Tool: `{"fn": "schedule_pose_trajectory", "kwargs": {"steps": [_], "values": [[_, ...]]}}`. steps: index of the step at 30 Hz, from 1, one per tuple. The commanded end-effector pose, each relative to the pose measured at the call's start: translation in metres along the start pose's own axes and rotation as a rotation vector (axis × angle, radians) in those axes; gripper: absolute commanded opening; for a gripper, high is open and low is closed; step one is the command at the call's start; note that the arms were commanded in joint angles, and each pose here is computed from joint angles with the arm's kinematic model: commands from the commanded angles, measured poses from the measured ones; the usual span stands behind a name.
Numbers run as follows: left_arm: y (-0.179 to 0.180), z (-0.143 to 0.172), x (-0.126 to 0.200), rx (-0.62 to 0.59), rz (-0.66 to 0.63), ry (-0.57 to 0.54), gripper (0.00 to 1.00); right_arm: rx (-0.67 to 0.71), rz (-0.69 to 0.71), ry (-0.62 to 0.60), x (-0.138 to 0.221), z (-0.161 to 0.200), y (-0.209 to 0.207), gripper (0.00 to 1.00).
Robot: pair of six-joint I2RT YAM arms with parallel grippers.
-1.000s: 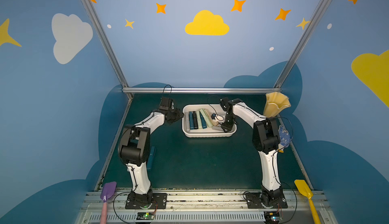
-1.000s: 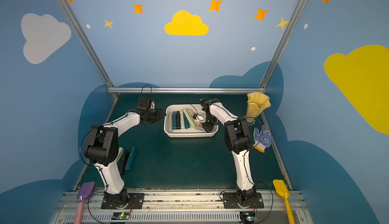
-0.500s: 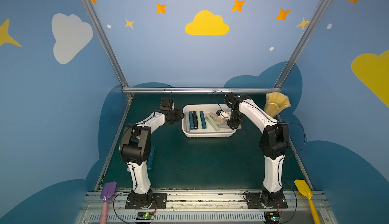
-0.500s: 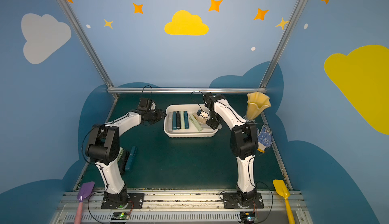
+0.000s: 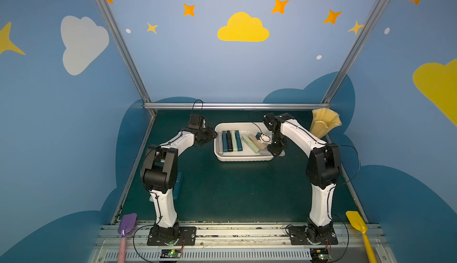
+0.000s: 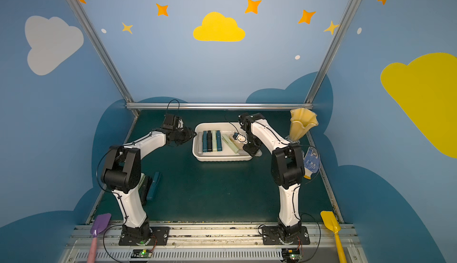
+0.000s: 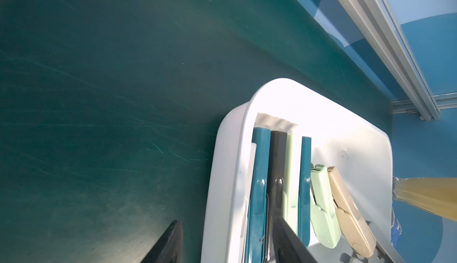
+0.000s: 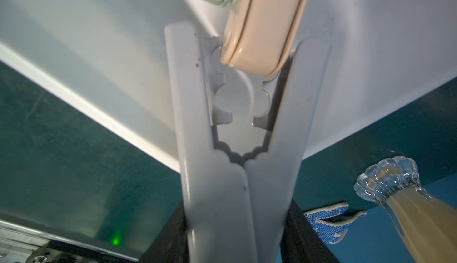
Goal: Put the pruning pliers into the storage box
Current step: Adjust the pruning pliers in the storage box.
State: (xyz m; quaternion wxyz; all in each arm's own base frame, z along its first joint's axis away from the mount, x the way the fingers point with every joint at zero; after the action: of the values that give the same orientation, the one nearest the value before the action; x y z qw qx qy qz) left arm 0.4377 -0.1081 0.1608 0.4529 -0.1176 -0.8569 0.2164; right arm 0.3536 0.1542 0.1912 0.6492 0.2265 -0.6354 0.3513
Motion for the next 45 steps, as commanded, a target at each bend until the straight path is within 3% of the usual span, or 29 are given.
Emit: {"fn": "schedule_pose_trajectory", "kwargs": {"steps": [1, 7, 10, 19, 27, 34, 39, 45], "values": [[-0.004, -0.005, -0.002, -0.017, 0.02, -0.008, 0.58, -0.039, 0.03, 0.026, 0.011, 0.012, 0.002, 0.28], [-0.006, -0.005, -0.002, -0.023, 0.028, -0.004, 0.58, -0.112, 0.086, -0.018, 0.038, 0.014, -0.004, 0.3], [-0.006, -0.005, -0.002, -0.026, 0.033, -0.006, 0.58, -0.133, 0.012, -0.062, 0.049, 0.014, 0.003, 0.38], [-0.009, -0.005, -0.003, -0.031, 0.039, 0.001, 0.58, -0.132, 0.05, 0.05, 0.007, -0.015, 0.003, 0.39], [-0.011, -0.008, -0.003, -0.04, 0.046, -0.002, 0.58, -0.148, 0.028, 0.052, 0.005, -0.015, 0.005, 0.46], [-0.015, -0.007, -0.001, -0.058, 0.046, -0.002, 0.58, -0.145, 0.133, 0.096, 0.009, -0.011, -0.002, 0.52], [-0.016, -0.008, 0.0, -0.06, 0.046, -0.005, 0.59, -0.175, 0.13, 0.041, 0.003, -0.033, -0.005, 0.56], [-0.019, -0.01, 0.007, -0.07, 0.043, -0.012, 0.59, -0.187, 0.167, 0.012, -0.014, -0.065, -0.008, 0.52]]}}
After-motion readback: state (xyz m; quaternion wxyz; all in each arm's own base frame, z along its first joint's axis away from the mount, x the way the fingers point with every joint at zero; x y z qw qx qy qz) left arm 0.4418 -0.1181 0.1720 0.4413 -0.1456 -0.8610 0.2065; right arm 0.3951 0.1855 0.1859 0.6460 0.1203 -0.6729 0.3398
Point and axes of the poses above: each gripper's point midway between its finger pads, its own x axis back along the fingers, its own y axis along the line the jaws close on, z = x × y, the point moved 9 cm from there along x, back along the fingers, and after that the axes turned 10 degrees about -x, right-handed, at the moved point
